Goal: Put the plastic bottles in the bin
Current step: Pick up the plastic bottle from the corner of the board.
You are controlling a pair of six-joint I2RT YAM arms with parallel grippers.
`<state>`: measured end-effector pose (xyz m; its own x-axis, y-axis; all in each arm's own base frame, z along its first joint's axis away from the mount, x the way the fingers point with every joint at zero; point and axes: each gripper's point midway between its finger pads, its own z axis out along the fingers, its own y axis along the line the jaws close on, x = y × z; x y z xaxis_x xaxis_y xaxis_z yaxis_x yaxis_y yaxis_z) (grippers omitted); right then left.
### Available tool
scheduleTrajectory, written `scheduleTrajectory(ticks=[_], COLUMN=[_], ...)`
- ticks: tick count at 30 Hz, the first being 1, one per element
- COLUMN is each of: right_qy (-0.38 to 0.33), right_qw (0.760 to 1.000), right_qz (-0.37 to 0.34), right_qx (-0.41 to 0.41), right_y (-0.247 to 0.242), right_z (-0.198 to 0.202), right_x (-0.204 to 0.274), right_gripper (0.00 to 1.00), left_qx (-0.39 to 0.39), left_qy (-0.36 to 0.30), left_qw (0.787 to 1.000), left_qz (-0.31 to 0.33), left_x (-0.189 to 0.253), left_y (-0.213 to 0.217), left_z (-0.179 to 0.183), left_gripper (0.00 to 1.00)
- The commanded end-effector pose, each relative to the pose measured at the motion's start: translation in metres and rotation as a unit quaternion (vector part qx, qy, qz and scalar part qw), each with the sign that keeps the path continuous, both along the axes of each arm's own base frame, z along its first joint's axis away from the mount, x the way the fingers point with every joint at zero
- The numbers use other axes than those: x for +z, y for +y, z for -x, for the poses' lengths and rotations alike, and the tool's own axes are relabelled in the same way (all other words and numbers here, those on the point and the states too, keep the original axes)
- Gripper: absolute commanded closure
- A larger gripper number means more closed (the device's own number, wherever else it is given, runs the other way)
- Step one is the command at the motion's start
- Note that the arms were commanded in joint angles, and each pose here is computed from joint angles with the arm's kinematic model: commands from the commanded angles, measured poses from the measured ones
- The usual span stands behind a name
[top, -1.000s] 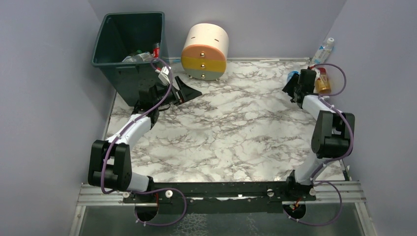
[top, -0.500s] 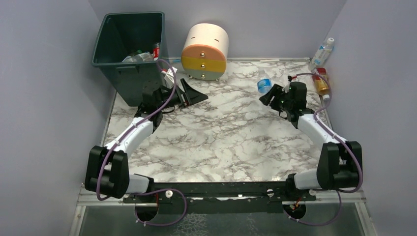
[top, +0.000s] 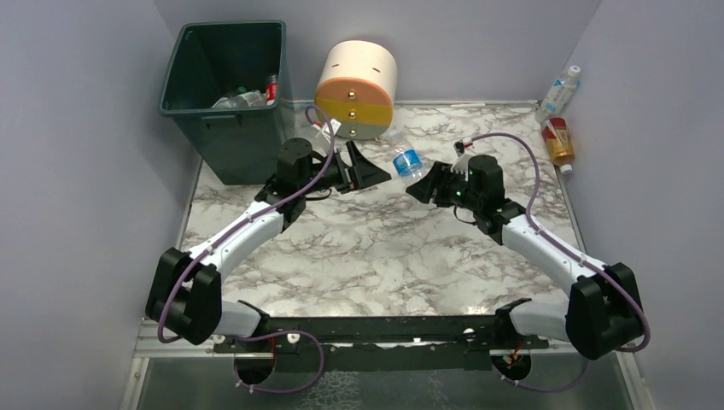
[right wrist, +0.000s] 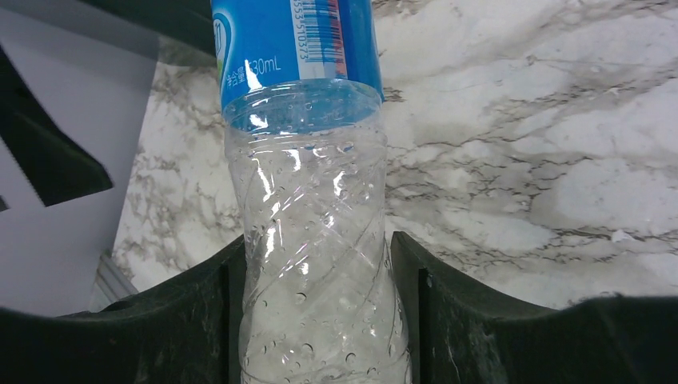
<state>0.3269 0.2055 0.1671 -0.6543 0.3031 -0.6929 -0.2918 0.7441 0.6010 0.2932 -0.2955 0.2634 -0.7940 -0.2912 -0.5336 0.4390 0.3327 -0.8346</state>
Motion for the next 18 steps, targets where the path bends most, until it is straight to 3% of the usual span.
scheduleTrajectory(ticks=[1, 18], right_qy=[-0.029, -0.056], right_qw=[0.999, 0.991], right_qz=[-0.036, -0.066], right_qx=[0.027, 0.098], right_y=[0.021, 0.071], right_z=[0.012, 0.064], right_x=[0.028, 0.068], right_gripper=[0.39, 0.39], left_qx=[0.025, 0.079], left_qy=[-0.002, -0.012], left_qw=[1.0, 0.996], left_qz=[-0.008, -0.027], left_x=[-0.001, 0.0], left_y=[-0.011, -0.013], left_z=[-0.009, -0.021], left_gripper=[0.01, 0.01])
